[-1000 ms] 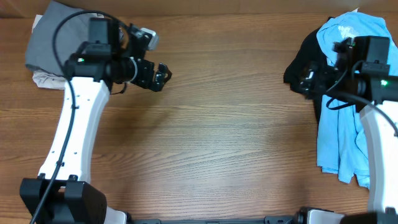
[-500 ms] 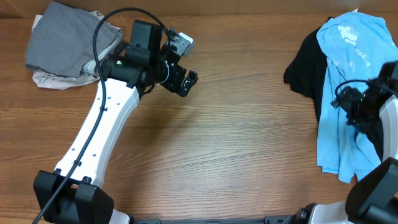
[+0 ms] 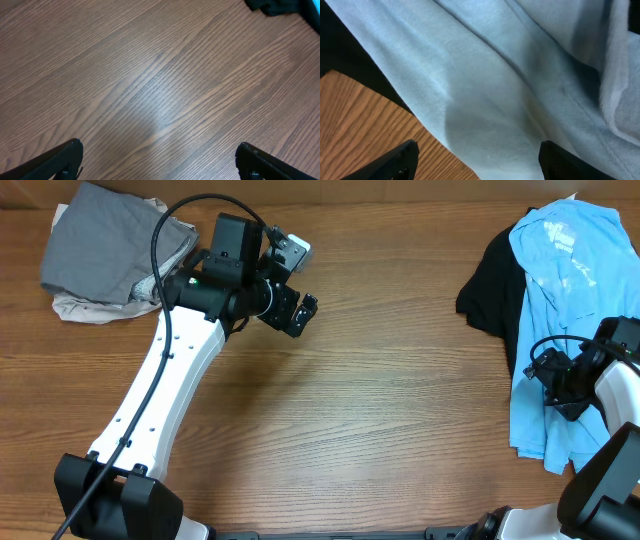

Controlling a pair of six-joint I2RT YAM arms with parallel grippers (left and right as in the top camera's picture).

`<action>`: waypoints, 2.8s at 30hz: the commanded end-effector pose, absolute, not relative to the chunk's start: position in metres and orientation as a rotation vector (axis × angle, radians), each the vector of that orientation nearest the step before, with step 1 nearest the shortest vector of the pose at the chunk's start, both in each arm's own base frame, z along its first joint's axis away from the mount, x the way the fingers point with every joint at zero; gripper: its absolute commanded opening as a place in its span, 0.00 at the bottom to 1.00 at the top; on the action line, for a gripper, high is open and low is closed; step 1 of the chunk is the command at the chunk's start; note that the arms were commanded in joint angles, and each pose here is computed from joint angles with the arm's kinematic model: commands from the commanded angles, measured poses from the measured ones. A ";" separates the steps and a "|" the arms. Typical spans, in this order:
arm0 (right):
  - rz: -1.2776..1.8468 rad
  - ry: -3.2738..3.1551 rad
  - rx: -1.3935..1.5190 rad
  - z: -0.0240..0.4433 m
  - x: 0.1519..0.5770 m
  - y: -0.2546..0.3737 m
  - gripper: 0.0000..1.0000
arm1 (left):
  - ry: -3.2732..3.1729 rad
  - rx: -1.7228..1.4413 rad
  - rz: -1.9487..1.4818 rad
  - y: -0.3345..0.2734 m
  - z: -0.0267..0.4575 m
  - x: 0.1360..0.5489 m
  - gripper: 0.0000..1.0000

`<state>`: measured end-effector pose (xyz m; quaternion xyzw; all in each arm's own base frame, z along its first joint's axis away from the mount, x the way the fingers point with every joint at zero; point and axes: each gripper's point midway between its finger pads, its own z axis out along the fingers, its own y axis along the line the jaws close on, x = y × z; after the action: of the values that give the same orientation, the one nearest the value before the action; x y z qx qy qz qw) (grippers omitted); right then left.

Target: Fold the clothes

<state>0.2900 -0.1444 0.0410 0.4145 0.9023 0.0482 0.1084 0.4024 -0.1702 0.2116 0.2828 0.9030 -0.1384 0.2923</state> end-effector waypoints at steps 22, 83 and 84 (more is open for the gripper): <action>-0.006 2.703 1.343 0.023 0.242 -0.170 0.61 | 2.541 0.714 -0.388 -0.177 0.161 0.416 0.99; 0.214 2.363 0.409 0.389 0.191 0.005 0.04 | 2.257 1.196 -0.770 -0.330 0.179 0.394 1.00; 0.158 2.339 0.515 0.389 0.191 -0.008 0.04 | 2.249 1.216 -0.776 -0.336 0.179 0.389 1.00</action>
<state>0.1923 0.0304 0.3877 0.0924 0.9255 0.1356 0.3412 0.4041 -0.3118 0.1707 0.4082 0.8427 -0.2652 0.2299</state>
